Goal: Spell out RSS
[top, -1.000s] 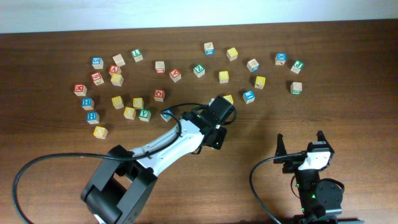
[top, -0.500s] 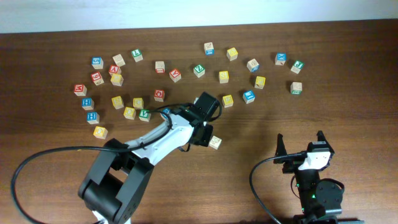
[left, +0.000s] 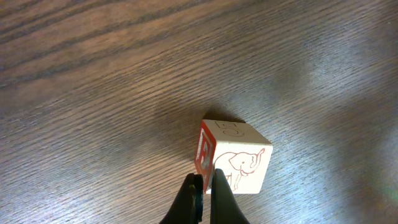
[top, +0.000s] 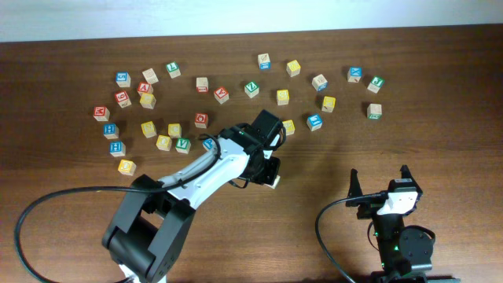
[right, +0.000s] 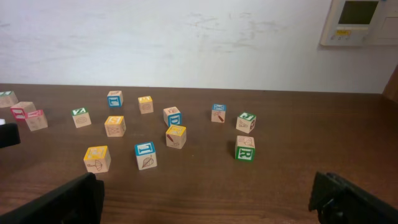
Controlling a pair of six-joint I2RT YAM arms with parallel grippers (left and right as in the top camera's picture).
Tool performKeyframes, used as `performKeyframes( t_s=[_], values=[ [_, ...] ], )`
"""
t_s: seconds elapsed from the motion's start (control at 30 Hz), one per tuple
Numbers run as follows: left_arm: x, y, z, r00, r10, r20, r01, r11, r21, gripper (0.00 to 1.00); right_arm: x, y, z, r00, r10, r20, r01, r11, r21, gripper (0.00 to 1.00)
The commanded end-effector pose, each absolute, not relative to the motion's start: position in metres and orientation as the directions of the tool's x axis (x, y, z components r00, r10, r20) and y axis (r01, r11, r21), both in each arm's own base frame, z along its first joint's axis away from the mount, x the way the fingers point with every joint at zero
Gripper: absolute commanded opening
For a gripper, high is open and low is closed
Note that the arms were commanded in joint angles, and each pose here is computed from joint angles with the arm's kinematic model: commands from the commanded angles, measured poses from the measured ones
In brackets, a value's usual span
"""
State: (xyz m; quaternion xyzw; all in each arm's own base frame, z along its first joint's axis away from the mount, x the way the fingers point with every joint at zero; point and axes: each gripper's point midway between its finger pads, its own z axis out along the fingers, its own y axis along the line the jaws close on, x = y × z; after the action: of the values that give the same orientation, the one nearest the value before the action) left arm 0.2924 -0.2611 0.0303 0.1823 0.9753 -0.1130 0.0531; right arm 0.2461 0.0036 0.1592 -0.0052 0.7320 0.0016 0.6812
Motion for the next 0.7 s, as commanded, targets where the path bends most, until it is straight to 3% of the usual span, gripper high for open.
performKeyframes(
  t_s=[0.0,0.17,0.3,0.47,0.67],
  values=[
    [0.290,-0.262,0.026,-0.924,0.360,-0.130,0.381,0.900,-0.214,0.00,0.246,0.003,0.156,-0.078,-0.001,-0.997,-0.007,1.000,0.000,0.98],
    [0.285,-0.267,0.024,-0.914,0.388,-0.122,0.406,0.884,-0.230,0.00,0.246,0.003,0.156,-0.078,-0.001,-0.997,-0.007,1.000,0.000,0.98],
    [0.283,-0.257,-0.009,-0.918,0.392,-0.057,0.395,0.903,-0.168,0.00,0.246,0.003,0.156,-0.078,-0.001,-0.997,-0.007,1.000,0.000,0.98],
    [0.302,-0.234,-0.015,-0.925,0.368,-0.090,0.373,0.927,-0.044,0.00,0.246,0.003,0.156,-0.078,-0.001,-0.997,-0.007,1.000,0.000,0.98],
    [0.310,-0.221,-0.024,-0.946,0.317,-0.066,0.321,0.945,-0.069,0.00,0.246,0.003,0.156,-0.078,-0.001,-0.997,-0.007,1.000,0.000,0.98]
  ],
)
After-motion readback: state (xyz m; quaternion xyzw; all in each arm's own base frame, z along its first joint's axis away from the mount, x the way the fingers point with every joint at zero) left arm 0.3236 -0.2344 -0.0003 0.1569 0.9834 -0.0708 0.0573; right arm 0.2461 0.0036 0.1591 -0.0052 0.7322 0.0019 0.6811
